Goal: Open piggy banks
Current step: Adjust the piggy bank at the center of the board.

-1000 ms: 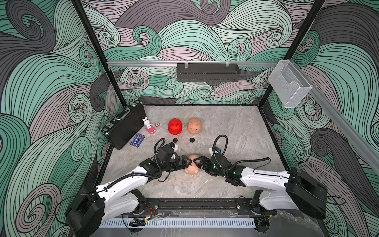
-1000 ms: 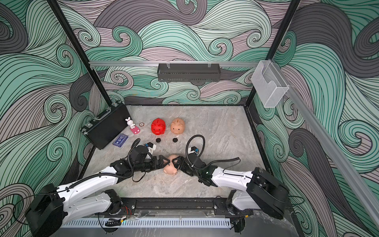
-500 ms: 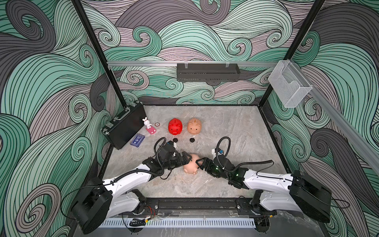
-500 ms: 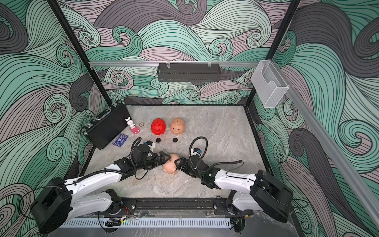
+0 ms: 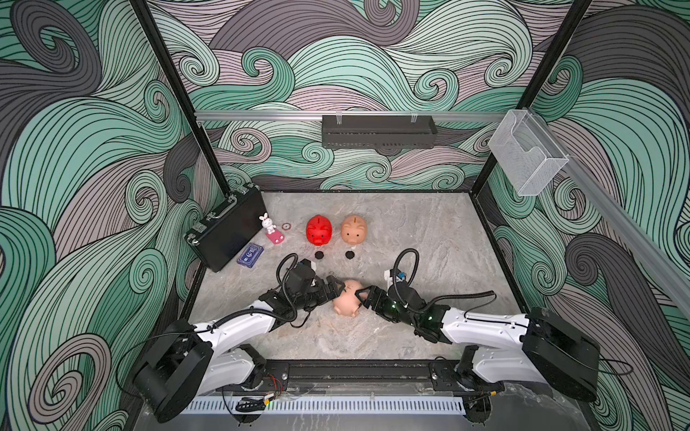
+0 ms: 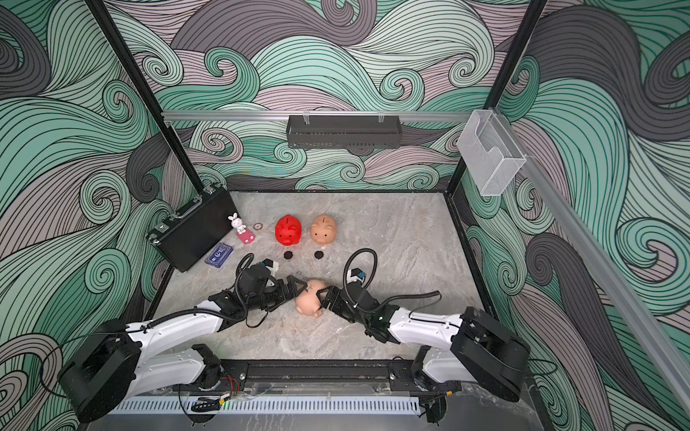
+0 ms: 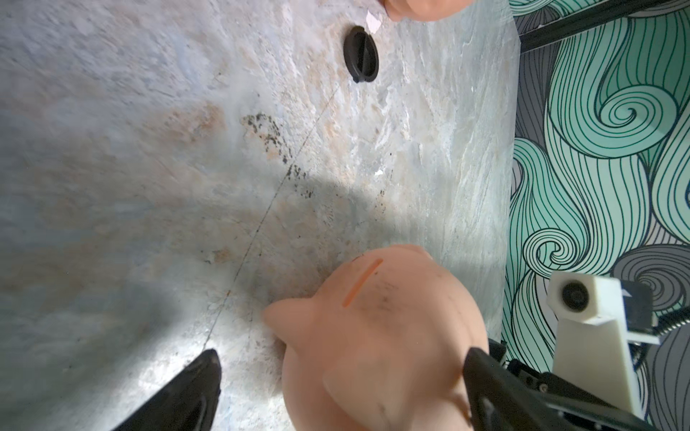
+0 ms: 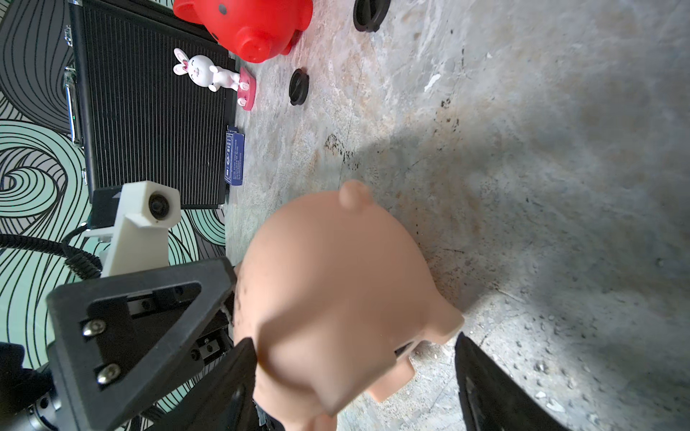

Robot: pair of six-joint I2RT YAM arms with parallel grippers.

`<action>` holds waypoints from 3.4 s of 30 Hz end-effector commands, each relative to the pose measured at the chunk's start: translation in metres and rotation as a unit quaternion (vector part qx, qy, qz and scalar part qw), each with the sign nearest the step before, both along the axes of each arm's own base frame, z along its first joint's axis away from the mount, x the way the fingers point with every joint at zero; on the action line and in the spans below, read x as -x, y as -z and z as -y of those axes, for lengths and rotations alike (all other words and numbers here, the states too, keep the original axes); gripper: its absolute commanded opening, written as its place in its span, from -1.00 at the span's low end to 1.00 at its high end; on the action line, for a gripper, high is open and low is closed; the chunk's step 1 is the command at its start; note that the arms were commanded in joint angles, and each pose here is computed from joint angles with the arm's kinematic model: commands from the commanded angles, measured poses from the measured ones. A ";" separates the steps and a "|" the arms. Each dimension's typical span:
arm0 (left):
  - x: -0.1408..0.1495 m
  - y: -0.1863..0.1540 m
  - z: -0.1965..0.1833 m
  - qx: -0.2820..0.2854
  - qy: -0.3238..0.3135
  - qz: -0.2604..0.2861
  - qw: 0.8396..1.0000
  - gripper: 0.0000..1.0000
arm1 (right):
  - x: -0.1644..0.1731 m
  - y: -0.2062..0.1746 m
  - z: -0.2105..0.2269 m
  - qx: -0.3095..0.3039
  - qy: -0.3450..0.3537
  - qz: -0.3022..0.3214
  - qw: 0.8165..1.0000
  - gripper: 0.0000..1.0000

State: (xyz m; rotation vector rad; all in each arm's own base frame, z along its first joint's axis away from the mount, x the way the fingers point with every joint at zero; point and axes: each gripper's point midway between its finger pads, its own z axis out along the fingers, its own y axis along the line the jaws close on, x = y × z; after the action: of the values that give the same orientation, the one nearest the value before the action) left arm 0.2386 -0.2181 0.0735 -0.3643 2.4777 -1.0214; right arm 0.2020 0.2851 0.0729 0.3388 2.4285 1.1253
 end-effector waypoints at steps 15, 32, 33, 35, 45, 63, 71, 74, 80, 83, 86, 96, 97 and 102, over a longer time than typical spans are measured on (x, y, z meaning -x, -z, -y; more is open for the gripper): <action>-0.009 0.008 0.009 0.051 -0.013 -0.008 0.999 0.97 | 0.036 0.075 0.067 0.147 0.016 -0.083 0.986 0.56; -0.012 0.014 0.019 0.083 -0.011 -0.013 0.996 0.94 | 0.035 0.077 0.069 0.147 0.017 -0.084 0.985 0.56; -0.012 0.014 0.020 0.086 -0.010 -0.012 0.996 0.93 | 0.036 0.077 0.069 0.148 0.017 -0.084 0.985 0.56; -0.014 0.012 0.022 0.092 -0.008 -0.008 0.996 0.92 | 0.035 0.078 0.069 0.148 0.018 -0.085 0.985 0.55; -0.016 0.009 0.027 0.113 -0.001 0.007 0.994 0.88 | 0.035 0.077 0.069 0.147 0.018 -0.086 0.985 0.55; -0.014 0.016 0.023 0.104 -0.002 0.011 0.994 0.60 | 0.034 0.079 0.070 0.149 0.019 -0.088 0.985 0.54; -0.015 0.014 0.025 0.112 -0.001 0.015 0.994 0.47 | 0.034 0.081 0.069 0.148 0.017 -0.090 0.985 0.54; -0.014 0.014 0.025 0.111 -0.001 0.015 0.994 0.46 | 0.034 0.080 0.068 0.146 0.016 -0.090 0.985 0.54; -0.014 0.011 0.021 0.105 -0.006 0.018 0.994 0.46 | 0.025 0.059 0.057 0.121 0.006 -0.061 0.991 0.68; -0.012 0.011 0.021 0.101 -0.006 0.017 0.995 0.46 | 0.016 0.033 0.047 0.092 -0.001 -0.023 0.996 0.88; -0.012 0.010 0.022 0.100 -0.005 0.017 0.995 0.46 | 0.010 0.008 0.041 0.072 -0.009 0.015 0.997 0.98; -0.012 0.000 0.027 0.101 0.001 0.028 0.994 0.44 | 0.014 -0.014 0.010 0.004 -0.065 0.039 0.997 0.98; -0.011 -0.001 0.028 0.098 0.002 0.029 0.995 0.44 | 0.014 -0.013 0.008 0.003 -0.069 0.038 0.997 0.98; -0.007 -0.013 0.027 0.064 0.006 0.050 0.997 0.43 | 0.014 0.006 0.014 0.036 -0.061 0.015 0.997 0.82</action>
State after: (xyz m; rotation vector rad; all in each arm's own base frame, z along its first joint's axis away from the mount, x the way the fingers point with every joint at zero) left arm 0.2410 -0.2400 0.0670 -0.3944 2.3673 -1.2163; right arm 0.1876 0.2723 0.0734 0.1591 2.4606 1.1154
